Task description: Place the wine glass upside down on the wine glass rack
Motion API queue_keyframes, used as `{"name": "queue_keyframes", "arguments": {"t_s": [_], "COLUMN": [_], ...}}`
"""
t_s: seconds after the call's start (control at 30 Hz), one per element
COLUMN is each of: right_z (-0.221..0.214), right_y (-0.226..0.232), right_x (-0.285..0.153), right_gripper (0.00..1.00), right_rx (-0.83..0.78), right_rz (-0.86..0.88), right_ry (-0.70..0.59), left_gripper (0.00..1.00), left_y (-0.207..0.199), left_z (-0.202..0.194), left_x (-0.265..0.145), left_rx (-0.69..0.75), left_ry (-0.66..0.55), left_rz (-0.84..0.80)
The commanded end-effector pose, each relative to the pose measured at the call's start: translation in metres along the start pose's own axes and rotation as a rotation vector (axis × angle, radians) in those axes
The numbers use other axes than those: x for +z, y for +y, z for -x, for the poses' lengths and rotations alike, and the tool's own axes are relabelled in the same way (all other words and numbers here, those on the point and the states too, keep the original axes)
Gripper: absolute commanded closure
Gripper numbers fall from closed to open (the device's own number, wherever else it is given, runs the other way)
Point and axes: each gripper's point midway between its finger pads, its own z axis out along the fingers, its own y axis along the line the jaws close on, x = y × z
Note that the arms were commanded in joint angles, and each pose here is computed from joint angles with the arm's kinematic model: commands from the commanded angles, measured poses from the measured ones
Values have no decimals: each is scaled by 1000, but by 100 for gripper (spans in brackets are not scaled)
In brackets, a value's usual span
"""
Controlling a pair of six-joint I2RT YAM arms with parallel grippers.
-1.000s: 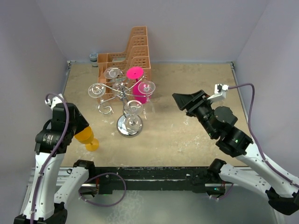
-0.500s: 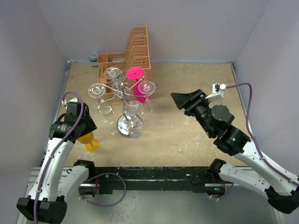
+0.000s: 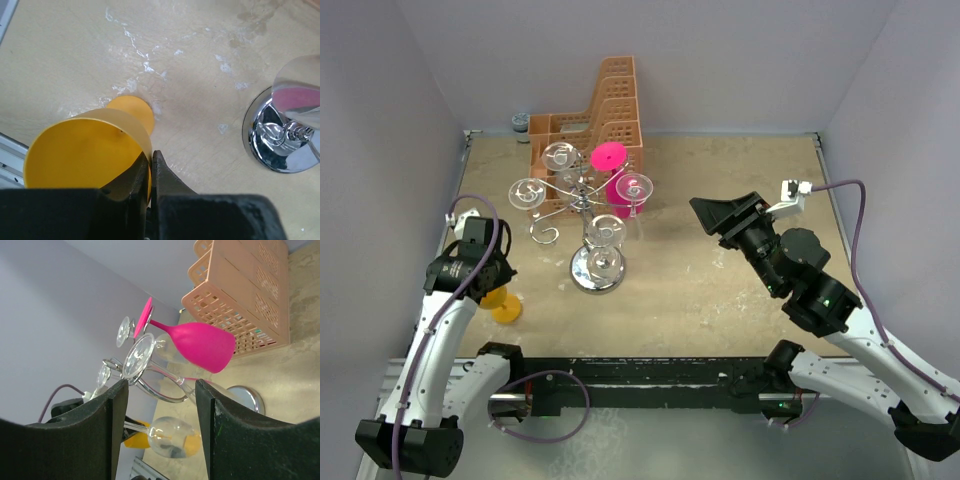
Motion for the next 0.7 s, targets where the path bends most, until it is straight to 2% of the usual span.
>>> {"name": "queue_keyframes", "arguments": {"t_s": [0.0,0.1,0.27,0.43,0.67], "right_z": [16,16,22,41,54], "right_y": [20,25,44,69,102], "right_x": [-5,-6,-7,-8,-6], "right_gripper": [42,42,41,37,29], "right_rx": [32,33,29,18,-51], "right_rz": [64,86,168,254,395], "right_ry": [-42,-37,-46,-114,-182], "left_gripper": [100,100,100,100,100], "left_y": [5,13,29,15,-10], "left_z": [34,59,134,203,241], "left_x": [-30,-56,-130,-209,-283], "left_rx": [-42,-93,-264,-430,-579], "left_ry": [-120,-221,-529,-818,-1080], "left_rz": [3,10,-5,-231,-612]}}
